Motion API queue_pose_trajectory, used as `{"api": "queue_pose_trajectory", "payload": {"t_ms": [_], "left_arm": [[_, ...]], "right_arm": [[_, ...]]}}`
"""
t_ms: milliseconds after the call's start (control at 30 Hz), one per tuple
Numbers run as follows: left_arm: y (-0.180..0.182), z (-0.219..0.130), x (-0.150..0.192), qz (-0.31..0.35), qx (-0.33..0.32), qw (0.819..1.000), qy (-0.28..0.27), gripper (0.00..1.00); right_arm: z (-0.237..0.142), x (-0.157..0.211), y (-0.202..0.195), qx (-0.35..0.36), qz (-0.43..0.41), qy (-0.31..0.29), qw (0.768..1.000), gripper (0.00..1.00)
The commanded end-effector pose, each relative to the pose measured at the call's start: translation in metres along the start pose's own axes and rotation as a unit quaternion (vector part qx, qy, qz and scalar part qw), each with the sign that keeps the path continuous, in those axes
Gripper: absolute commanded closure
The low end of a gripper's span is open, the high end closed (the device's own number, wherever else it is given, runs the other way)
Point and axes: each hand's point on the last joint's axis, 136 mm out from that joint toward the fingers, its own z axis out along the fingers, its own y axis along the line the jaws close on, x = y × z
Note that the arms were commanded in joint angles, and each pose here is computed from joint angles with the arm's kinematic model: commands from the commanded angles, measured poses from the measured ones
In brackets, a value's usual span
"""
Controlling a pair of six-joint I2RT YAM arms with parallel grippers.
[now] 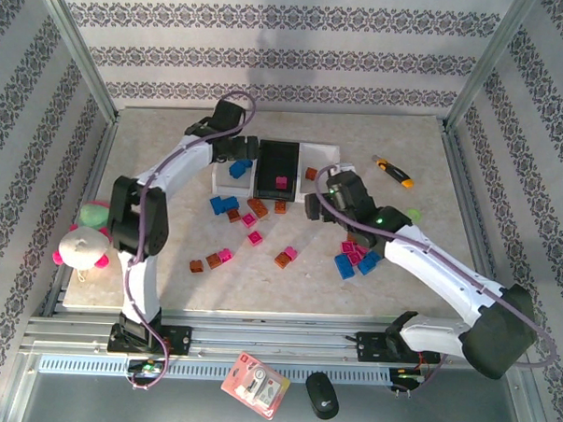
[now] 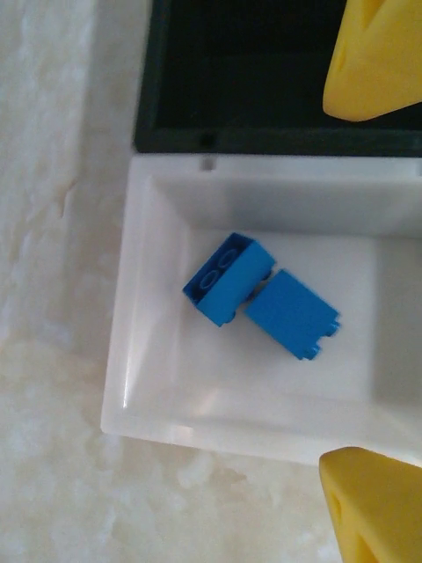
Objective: Sort the legos into containers by color
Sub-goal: Place the lego in the container, then pick up the lego from the middle-right of the table.
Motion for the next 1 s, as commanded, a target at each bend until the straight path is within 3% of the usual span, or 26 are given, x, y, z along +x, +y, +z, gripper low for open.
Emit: {"api": "queue_pose_trajectory", "payload": {"t_ms": [0, 100, 233, 400, 533, 667, 967], "left_arm": [[-0.045, -0.051, -0.02, 0.116, 0.094, 0.984, -0.097, 0.04], [-0.072, -0.079, -0.005, 0.199, 0.136, 0.96, -0.143, 0.04], [-0.117, -0.111, 0.039, 0.342, 0.184, 0.904, -0.179, 0.02], [-0.15, -0.141, 0.091, 0.407, 0.264, 0.856, -0.18, 0.01], [-0.171, -0.163, 0.123, 0.44, 0.315, 0.818, -0.194, 0.0], [-0.183, -0.173, 0.141, 0.441, 0.355, 0.798, -0.207, 0.0], [-0.189, -0.178, 0.148, 0.448, 0.372, 0.785, -0.213, 0.0]], "right_arm": [[0.006, 0.046, -0.032, 0.027, 0.063, 0.1, 0.993, 0.08], [0.017, 0.061, -0.043, 0.025, 0.081, 0.142, 0.986, 0.09], [0.032, 0.077, -0.058, 0.035, 0.086, 0.197, 0.976, 0.09], [0.052, 0.097, -0.072, 0.043, 0.086, 0.267, 0.959, 0.12], [0.069, 0.11, -0.077, 0.049, 0.093, 0.3, 0.948, 0.21], [0.082, 0.117, -0.082, 0.062, 0.084, 0.319, 0.942, 0.3], [0.094, 0.128, -0.085, 0.071, 0.078, 0.341, 0.934, 0.49]]}}
